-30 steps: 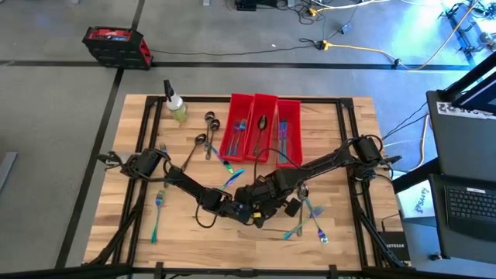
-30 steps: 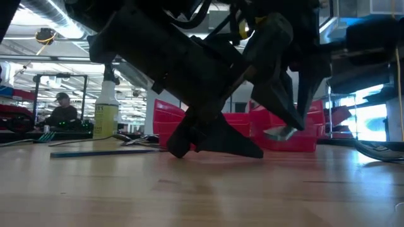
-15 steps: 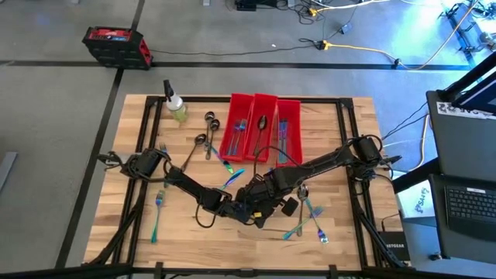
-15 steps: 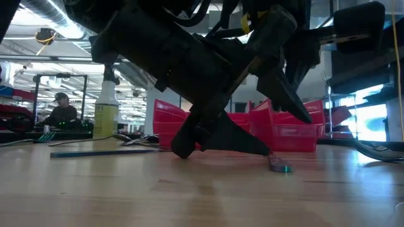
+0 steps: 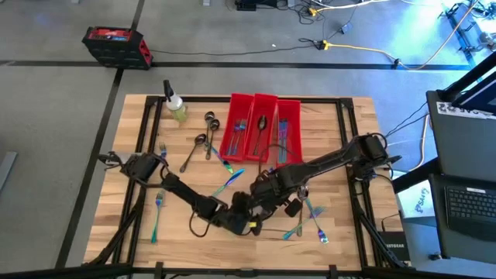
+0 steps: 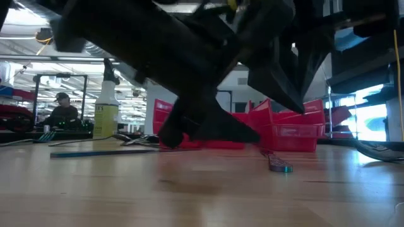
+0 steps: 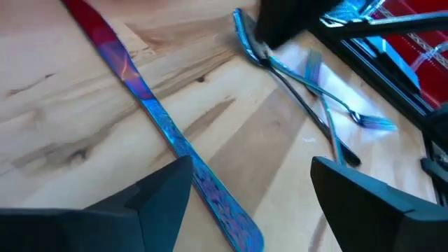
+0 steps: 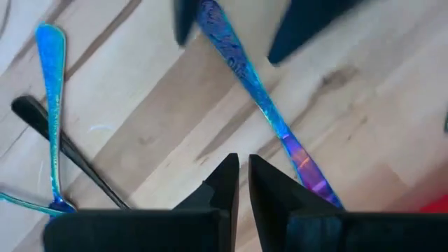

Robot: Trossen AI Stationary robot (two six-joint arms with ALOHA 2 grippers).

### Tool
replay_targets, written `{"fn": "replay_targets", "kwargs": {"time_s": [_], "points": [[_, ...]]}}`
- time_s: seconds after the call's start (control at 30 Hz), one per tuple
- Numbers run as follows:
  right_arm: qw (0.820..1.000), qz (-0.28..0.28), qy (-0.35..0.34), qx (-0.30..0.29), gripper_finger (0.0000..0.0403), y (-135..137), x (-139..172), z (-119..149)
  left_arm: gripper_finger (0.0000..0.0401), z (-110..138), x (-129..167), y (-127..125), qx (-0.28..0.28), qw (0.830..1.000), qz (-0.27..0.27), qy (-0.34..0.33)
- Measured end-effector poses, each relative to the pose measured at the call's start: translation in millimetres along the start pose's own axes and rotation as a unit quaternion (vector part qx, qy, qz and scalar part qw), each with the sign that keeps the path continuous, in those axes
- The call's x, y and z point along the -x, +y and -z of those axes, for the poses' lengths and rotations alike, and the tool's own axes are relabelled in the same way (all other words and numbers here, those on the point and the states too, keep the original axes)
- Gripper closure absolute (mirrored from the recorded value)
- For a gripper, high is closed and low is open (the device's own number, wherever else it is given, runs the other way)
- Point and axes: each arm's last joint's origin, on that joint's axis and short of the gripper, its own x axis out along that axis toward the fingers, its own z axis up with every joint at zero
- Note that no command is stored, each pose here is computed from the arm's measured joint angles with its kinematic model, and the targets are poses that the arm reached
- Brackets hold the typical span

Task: Sort silverware
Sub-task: Put the blue knife into the right red silverware bin

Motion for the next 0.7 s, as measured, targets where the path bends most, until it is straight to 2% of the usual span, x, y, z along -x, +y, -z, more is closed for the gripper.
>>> {"fn": "replay_targets", "kwargs": {"time_s": [0.07,0.17,0.27,0.4,0.47,0.57,0.63,0.7], "points": [[1.000,0.008,-0.015,-0.023,0.0386,-3.0,3.9,6.6,0.0132,5.3,6.5,-4.2,-0.018,1.000,-0.002,-0.010],[0.996,0.029,-0.057,-0.062,0.0386,-7.6,12.0,21.3,0.0170,12.3,16.0,-10.5,-0.053,0.998,-0.006,-0.028],[0.984,0.057,-0.127,-0.108,0.0386,-13.6,16.0,38.6,0.0236,15.2,22.5,-18.5,-0.088,0.995,0.000,-0.035],[0.950,0.074,-0.264,-0.148,0.0386,-13.5,14.7,63.3,0.0343,14.5,23.7,-24.5,-0.109,0.994,0.020,-0.021],[0.932,0.066,-0.327,-0.140,0.0386,-10.7,7.5,73.2,0.0384,13.9,21.8,-24.5,-0.131,0.991,0.035,-0.002],[0.921,0.039,-0.370,-0.116,0.0386,-5.7,-7.0,84.4,0.0398,12.8,19.1,-24.8,-0.183,0.981,0.060,0.022],[0.928,0.029,-0.363,-0.075,0.0386,-4.4,-14.8,89.3,0.0400,13.4,18.2,-24.8,-0.231,0.969,0.081,0.039],[0.945,0.045,-0.323,-0.027,0.0386,-3.3,-25.3,93.3,0.0401,14.3,17.2,-24.0,-0.285,0.951,0.102,0.057]]}}
